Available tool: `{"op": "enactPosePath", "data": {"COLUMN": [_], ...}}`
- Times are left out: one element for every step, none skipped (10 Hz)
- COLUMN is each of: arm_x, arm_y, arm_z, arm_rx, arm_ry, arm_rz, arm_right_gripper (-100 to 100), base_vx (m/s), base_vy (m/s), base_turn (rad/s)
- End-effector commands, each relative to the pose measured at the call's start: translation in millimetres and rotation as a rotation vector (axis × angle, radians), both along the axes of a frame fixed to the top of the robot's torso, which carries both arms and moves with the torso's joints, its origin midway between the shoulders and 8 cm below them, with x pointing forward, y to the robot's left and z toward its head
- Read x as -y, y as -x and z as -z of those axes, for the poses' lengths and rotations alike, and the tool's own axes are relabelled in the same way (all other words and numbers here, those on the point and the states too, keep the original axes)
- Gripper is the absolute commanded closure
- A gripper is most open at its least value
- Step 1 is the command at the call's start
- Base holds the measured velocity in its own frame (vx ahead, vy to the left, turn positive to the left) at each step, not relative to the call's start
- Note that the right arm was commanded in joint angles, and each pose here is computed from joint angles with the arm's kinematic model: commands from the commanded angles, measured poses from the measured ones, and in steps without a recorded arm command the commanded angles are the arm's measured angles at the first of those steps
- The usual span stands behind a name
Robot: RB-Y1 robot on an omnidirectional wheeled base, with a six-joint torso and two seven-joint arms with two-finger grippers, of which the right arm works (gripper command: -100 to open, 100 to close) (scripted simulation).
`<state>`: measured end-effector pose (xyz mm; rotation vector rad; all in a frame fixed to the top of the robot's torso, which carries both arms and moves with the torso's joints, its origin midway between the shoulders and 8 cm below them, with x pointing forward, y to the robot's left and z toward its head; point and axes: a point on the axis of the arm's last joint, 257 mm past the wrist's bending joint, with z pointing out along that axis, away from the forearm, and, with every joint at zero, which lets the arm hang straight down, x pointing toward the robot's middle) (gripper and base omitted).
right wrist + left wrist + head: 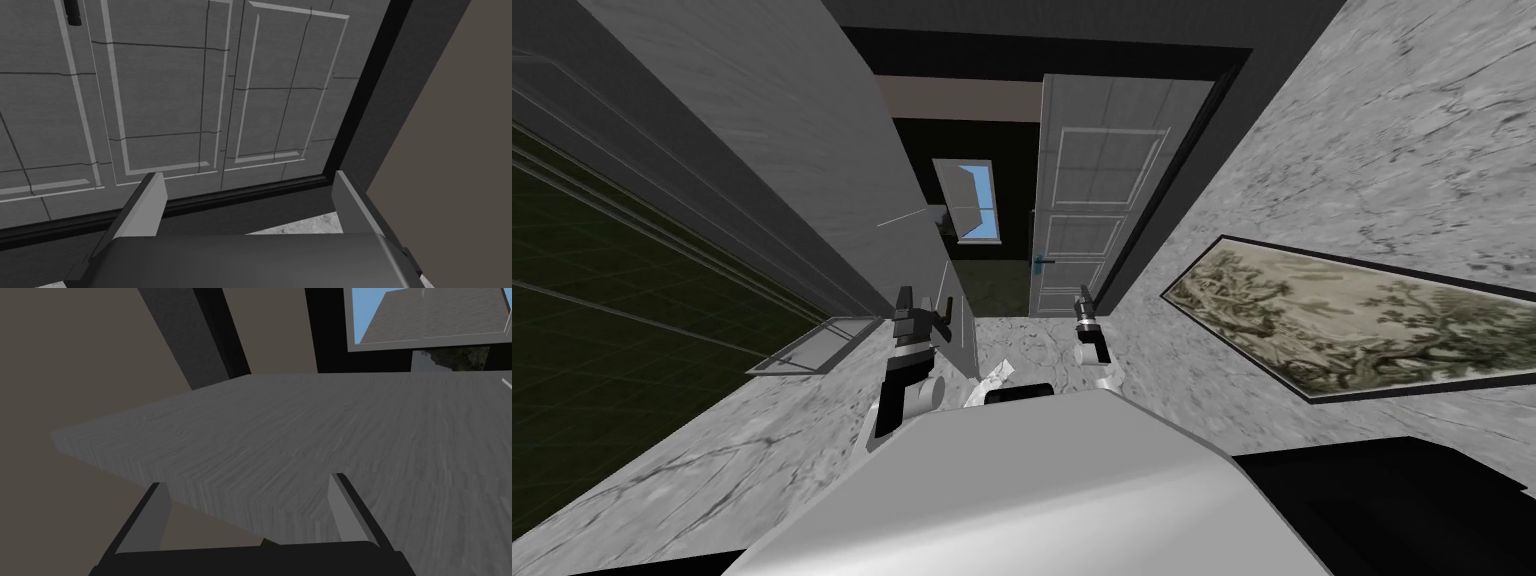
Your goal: Pull the door open
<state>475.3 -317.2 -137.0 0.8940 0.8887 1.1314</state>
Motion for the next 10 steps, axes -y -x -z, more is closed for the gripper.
{"op": "enactPosePath", "data": {"arm_x": [2.1, 6.0, 9.7, 14.0, 14.4, 18.7, 22.6, 23.5, 28.0, 32.2], "arm_y": [-4.7, -10.6, -16.2, -22.0, -22.1, -27.7, -33.1, -33.2, -38.6, -43.9], "arm_z": [7.4, 14.6, 18.7, 26.0, 28.9, 34.8, 35.9, 42.8, 47.7, 49.6], "arm_rx": [-0.013, -0.026, -0.032, -0.045, -0.051, -0.061, -0.062, -0.076, -0.084, -0.088], "arm_ry": [-0.004, -0.011, -0.018, -0.026, -0.026, -0.034, -0.040, -0.042, -0.049, -0.056], "arm_rz": [0.003, 0.007, 0.011, 0.017, 0.018, 0.023, 0.028, 0.030, 0.037, 0.043], "arm_right_gripper": [-100, -100, -100, -100, -100, -100, -100, -100, -100, -100], "base_vx": [0.060, 0.060, 0.074, 0.096, 0.065, 0.053, 0.073, 0.053, 0.045, 0.073], "base_vy": [-0.030, -0.024, -0.036, -0.035, -0.027, -0.019, -0.029, -0.029, -0.024, -0.035], "base_turn": [0.040, 0.071, 0.145, 0.130, 0.047, 0.091, 0.156, 0.048, 0.072, 0.137]}}
